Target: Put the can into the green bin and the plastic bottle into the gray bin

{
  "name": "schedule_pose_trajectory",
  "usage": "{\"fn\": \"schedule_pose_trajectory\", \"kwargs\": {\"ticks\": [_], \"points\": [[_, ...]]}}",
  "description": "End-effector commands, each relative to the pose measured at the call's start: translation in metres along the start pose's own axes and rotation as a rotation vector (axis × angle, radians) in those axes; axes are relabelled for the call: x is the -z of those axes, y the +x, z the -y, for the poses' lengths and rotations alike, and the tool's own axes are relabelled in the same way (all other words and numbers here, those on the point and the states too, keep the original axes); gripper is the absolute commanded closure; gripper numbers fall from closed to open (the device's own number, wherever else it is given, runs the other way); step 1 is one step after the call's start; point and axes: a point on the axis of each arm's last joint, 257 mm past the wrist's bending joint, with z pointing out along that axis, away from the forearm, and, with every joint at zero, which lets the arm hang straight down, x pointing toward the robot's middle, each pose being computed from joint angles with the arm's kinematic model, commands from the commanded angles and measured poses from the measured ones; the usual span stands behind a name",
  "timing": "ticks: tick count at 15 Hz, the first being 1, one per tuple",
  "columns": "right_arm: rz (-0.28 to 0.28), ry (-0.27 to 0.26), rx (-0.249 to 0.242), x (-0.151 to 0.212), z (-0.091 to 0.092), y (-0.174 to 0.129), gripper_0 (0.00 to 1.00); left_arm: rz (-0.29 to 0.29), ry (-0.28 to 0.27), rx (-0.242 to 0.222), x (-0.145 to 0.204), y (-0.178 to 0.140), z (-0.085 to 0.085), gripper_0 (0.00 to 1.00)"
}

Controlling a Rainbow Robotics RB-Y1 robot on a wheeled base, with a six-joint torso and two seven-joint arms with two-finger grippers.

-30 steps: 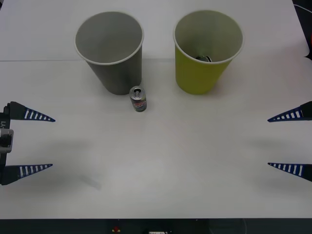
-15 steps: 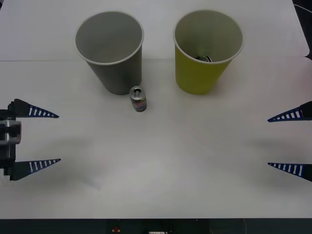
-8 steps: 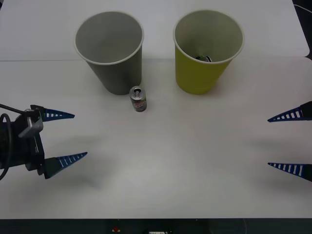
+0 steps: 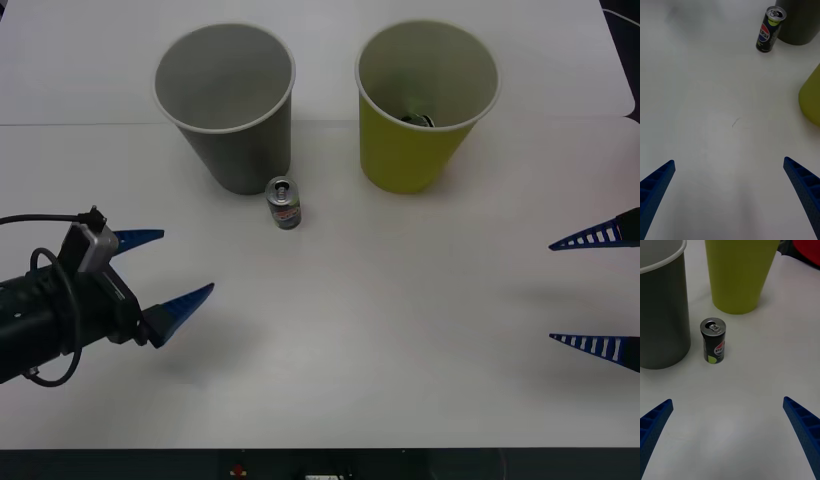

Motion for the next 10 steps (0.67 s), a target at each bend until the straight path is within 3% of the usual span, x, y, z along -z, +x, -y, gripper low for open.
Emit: {"fn": "schedule_pose_trajectory", "kwargs": {"ticks": [1, 6, 10], "points": [[0.000, 0.000, 0.000, 0.000, 0.000, 0.000, 0.00, 0.017, -0.101, 0.046, -0.008, 0.001, -0.002, 0.00], [0.000, 0.000, 0.000, 0.000, 0.000, 0.000, 0.00, 0.053, -0.219, 0.083, -0.022, 0.004, -0.005, 0.00], [0.000, 0.000, 0.000, 0.000, 0.000, 0.000, 0.00, 0.107, -0.235, 0.156, -0.029, 0.009, 0.002, 0.00]]}}
